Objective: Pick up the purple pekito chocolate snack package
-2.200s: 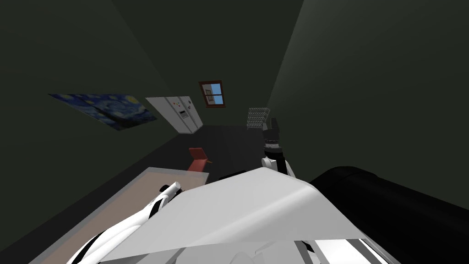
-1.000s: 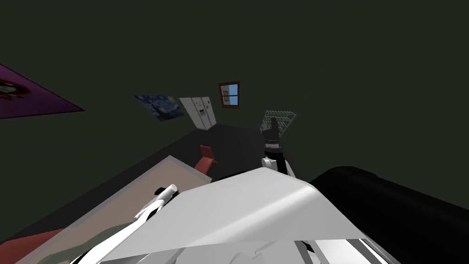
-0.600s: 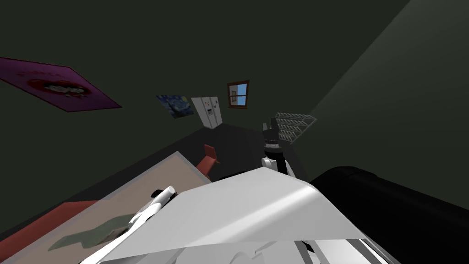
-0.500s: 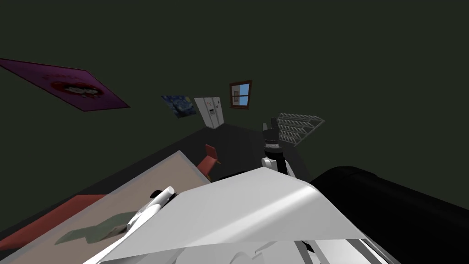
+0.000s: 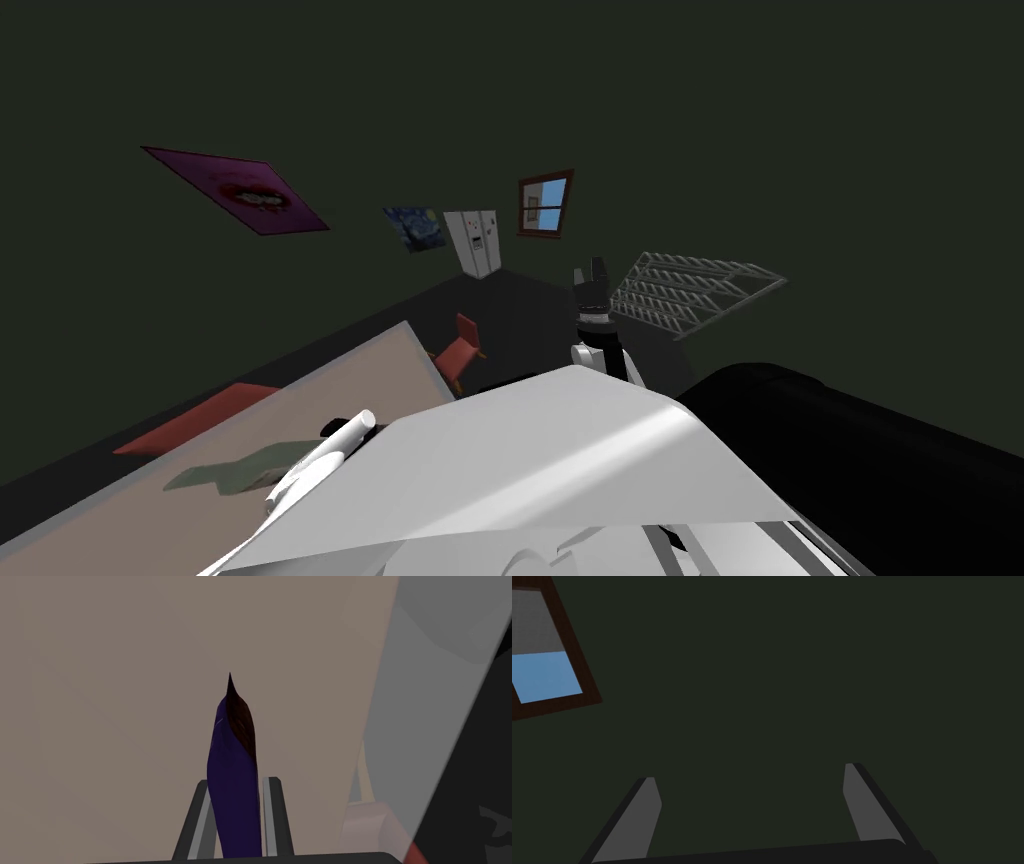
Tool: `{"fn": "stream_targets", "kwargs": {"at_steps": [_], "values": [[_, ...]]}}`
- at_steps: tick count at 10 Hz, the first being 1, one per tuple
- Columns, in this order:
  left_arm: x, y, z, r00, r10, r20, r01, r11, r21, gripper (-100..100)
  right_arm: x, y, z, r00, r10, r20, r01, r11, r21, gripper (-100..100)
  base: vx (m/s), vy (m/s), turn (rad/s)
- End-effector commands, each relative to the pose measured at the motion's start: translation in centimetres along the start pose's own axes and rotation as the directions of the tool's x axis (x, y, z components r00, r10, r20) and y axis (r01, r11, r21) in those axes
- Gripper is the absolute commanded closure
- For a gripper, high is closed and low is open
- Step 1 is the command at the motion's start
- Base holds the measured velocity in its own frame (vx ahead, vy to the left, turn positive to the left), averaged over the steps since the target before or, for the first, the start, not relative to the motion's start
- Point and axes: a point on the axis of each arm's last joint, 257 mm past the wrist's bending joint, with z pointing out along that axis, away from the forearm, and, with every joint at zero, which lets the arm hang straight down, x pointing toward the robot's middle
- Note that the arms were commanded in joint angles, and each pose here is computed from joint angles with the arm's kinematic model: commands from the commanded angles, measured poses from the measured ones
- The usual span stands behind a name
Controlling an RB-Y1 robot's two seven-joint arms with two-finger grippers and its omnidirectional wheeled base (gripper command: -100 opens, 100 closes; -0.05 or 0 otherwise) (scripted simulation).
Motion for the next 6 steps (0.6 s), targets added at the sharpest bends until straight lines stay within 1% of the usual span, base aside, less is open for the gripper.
{"fn": "stream_targets", "kwargs": {"at_steps": [1, 2, 3, 4, 5, 6], "values": [[-0.22, -0.13, -0.27, 0.999, 0.054, 0.000, -0.054, 0.999, 0.007, 100, 0.00, 0.00, 0.00, 1.000, 0.000, 0.000, 0.000, 1.000, 0.000, 0, 0.165, -0.113, 0.297], [-0.22, -0.13, -0.27, 0.998, 0.061, 0.000, -0.061, 0.998, 0.007, 100, 0.00, 0.01, 0.00, 1.000, 0.000, 0.000, 0.000, 1.000, 0.000, 0, 0.064, -0.072, 0.052], [-0.73, -0.24, -0.60, 0.995, 0.101, 0.003, -0.101, 0.995, 0.014, 100, 0.01, 0.01, 0.01, 1.000, 0.000, 0.000, 0.000, 1.000, 0.000, 0, 0.108, -0.111, 0.349], [-0.73, -0.24, -0.60, 0.992, 0.127, 0.003, -0.127, 0.992, 0.014, 100, 0.00, 0.00, 0.00, 1.000, 0.000, 0.000, 0.000, 1.000, 0.000, 0, 0.113, -0.111, 0.278], [-0.68, -0.23, -0.53, 0.994, 0.105, 0.003, -0.105, 0.994, 0.013, 100, 0.01, 0.01, 0.01, 1.000, 0.000, 0.000, 0.000, 1.000, 0.000, 0, 0.039, -0.043, 0.039], [-0.72, -0.13, -0.50, 0.994, 0.110, 0.003, -0.110, 0.994, 0.011, 0, 0.01, 0.01, 0.01, 1.000, 0.000, 0.000, 0.000, 1.000, 0.000, 0, 0.007, -0.010, -0.004]]}}
